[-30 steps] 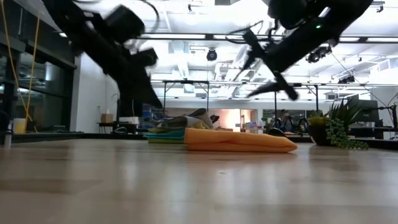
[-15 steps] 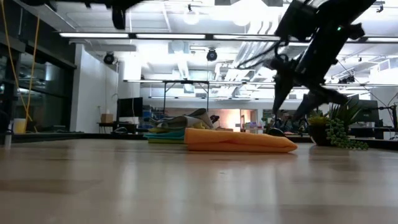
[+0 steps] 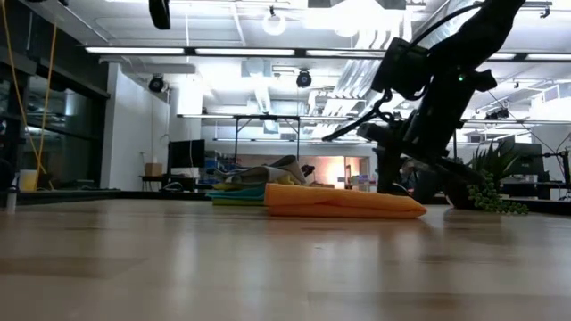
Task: Fold microfiber towels
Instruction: Stack the orange microfiber towel on the folded microfiber towels
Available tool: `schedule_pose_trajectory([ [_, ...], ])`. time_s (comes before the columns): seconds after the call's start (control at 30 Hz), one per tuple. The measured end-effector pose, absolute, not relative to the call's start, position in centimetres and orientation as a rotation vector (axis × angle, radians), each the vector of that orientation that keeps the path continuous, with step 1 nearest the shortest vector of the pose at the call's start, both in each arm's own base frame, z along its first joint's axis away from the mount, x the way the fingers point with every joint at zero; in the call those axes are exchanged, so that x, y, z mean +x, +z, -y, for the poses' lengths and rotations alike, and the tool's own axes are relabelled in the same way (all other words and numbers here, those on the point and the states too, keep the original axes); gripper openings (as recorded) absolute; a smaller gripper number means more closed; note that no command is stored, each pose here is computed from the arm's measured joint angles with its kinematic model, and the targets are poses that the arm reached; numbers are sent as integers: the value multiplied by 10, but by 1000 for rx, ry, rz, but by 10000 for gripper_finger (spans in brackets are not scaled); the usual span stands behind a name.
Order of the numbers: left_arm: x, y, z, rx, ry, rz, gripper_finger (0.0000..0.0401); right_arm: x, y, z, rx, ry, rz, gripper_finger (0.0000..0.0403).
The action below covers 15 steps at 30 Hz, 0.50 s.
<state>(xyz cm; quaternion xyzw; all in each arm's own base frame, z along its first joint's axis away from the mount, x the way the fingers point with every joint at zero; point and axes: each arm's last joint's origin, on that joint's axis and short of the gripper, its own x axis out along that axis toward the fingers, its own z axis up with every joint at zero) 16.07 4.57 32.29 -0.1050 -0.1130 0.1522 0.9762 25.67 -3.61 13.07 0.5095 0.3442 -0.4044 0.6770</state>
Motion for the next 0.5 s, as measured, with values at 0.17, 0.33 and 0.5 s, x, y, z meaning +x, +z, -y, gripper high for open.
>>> schedule_pose_trajectory([
  [0.17,161,321,-46,-211,313,209,0,259,129,31,1136,-895,-777,215],
  [0.33,158,323,-46,-168,350,218,0,260,128,26,1113,-881,-774,150],
  [0.5,152,327,-45,-116,370,237,0,263,128,26,1048,-804,-809,28],
])
